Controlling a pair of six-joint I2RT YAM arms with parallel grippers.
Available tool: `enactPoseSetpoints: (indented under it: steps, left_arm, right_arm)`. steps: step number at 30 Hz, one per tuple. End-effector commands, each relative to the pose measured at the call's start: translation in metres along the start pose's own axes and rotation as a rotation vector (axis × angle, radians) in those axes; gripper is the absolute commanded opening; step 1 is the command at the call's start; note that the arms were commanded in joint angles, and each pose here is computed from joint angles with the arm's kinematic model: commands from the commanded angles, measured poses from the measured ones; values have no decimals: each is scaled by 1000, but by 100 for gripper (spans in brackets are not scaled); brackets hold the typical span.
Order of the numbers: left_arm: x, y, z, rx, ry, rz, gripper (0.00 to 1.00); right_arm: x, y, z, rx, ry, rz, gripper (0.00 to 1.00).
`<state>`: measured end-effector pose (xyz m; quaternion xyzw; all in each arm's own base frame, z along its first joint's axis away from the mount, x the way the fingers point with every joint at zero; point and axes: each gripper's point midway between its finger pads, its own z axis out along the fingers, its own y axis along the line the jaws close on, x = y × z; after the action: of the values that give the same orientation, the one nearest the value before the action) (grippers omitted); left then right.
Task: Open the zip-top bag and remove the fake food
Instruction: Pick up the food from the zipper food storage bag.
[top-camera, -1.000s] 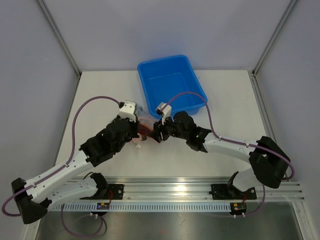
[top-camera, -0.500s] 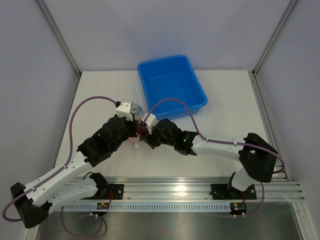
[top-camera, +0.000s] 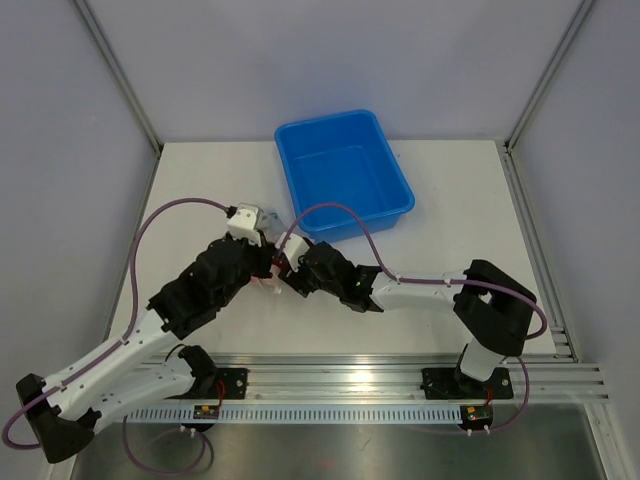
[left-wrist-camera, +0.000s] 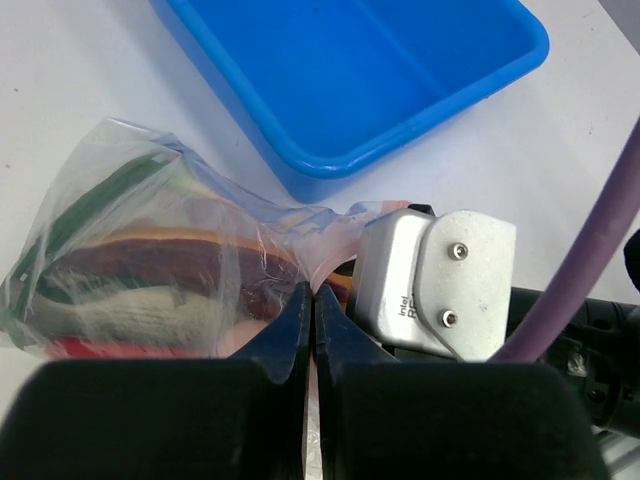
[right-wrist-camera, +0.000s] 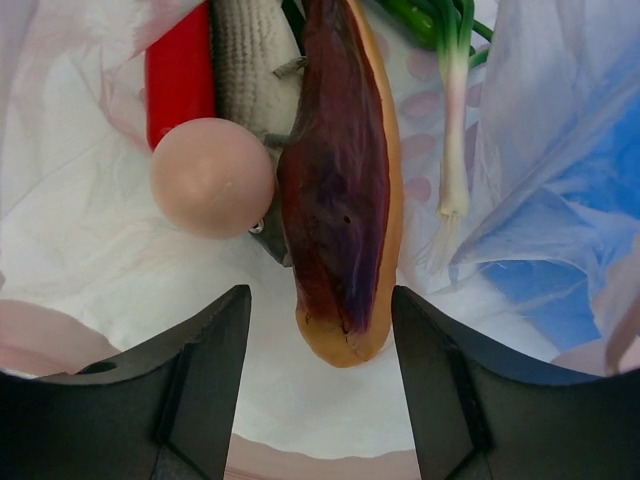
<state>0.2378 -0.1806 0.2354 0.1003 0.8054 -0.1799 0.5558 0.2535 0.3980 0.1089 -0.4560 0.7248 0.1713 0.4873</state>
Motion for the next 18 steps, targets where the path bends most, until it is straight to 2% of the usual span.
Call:
enactPoseSetpoints:
  steps: [1, 3, 6, 9, 10, 14, 18]
  left_arm:
    - [-26, -11, -6, 61, -97, -53, 0]
    - [-27, -10, -8, 62, -106, -55, 0]
    - [-29, -11, -10, 69, -111, -57, 0]
    - [-29, -11, -10, 68, -112, -55, 0]
    - [-28, -10, -10, 64, -111, -55, 0]
    - [-27, -8, -8, 53, -107, -52, 0]
    - [-24, -6, -4, 39, -94, -50, 0]
  right_arm:
    - [-15, -14, 7, 77, -55, -31, 65]
    - [-12, -13, 9, 79, -55, -48, 63]
    - [-10, -14, 13, 86, -48, -64, 52]
    - [-10, -13, 14, 76, -54, -74, 36]
    - [-11, -11, 13, 69, -57, -81, 27]
    - [-14, -8, 7, 49, -84, -79, 7]
    - [-30, -6, -7, 34, -155, -46, 1]
